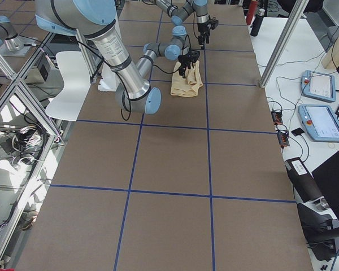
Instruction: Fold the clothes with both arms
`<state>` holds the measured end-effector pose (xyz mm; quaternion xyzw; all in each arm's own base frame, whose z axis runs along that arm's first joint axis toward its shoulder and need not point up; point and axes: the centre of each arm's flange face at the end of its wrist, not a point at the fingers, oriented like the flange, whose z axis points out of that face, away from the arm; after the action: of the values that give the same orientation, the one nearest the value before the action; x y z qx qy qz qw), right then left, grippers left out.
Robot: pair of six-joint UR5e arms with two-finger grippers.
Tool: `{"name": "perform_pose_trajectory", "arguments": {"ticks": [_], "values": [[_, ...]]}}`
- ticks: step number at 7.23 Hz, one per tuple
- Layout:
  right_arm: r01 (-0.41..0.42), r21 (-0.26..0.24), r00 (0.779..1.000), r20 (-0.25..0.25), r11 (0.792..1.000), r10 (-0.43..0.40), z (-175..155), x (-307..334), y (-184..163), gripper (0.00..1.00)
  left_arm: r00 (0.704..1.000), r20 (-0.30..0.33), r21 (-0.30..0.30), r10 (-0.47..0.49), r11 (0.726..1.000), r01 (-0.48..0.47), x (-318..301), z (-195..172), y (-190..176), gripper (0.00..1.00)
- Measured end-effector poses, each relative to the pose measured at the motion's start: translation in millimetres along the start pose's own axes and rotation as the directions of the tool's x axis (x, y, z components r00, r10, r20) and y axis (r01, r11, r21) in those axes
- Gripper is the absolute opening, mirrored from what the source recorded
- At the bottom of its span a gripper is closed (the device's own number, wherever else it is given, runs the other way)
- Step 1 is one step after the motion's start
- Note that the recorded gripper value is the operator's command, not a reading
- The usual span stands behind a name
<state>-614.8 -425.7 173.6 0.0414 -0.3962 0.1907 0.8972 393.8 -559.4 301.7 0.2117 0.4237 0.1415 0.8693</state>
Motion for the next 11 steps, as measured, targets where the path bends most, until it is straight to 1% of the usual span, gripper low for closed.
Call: {"name": "perform_pose_trajectory", "arguments": {"ticks": [1,2,3,4,5,6,8,9,10,11], "values": [[0.102,0.01,0.995,-0.019,0.995,-0.102,12,-3,10,1.0,1.0,0.001,-0.001,0.001,1.0,-0.001,-2,0,0,1.0],[0.183,0.018,0.983,-0.036,0.983,-0.182,21,-5,12,1.0,1.0,0.002,-0.002,-0.001,1.0,0.001,-3,0,1,1.0],[0.239,0.029,0.97,-0.054,0.971,-0.237,31,-7,10,1.0,1.0,0.004,-0.004,-0.003,1.0,0.003,-5,1,3,1.0],[0.273,0.052,0.961,-0.064,0.961,-0.269,44,-8,5,1.0,1.0,0.007,-0.008,-0.006,1.0,0.006,-8,2,6,1.0],[0.292,0.085,0.956,-0.065,0.953,-0.287,57,-11,-11,1.0,1.0,0.009,-0.011,-0.009,1.0,0.009,-11,3,9,1.0],[0.303,0.118,0.952,-0.076,0.946,-0.296,63,-15,-42,1.0,1.0,0.011,-0.013,-0.011,1.0,0.011,-13,3,12,1.0],[0.31,0.165,0.949,-0.11,0.936,-0.295,60,-24,-110,1.0,1.0,0.011,-0.014,-0.011,1.0,0.012,-14,3,14,1.0],[0.31,0.182,0.949,-0.118,0.933,-0.292,60,-23,-133,1.0,1.0,0.011,-0.013,-0.011,1.0,0.011,-14,2,14,1.0],[0.31,0.193,0.949,-0.117,0.931,-0.291,60,-22,-147,1.0,1.0,0.011,-0.013,-0.011,1.0,0.012,-14,2,14,1.0],[0.31,0.197,0.95,-0.116,0.93,-0.292,60,-22,-152,1.0,1.0,0.01,-0.012,-0.012,1.0,0.012,-14,1,14,1.0]]}}
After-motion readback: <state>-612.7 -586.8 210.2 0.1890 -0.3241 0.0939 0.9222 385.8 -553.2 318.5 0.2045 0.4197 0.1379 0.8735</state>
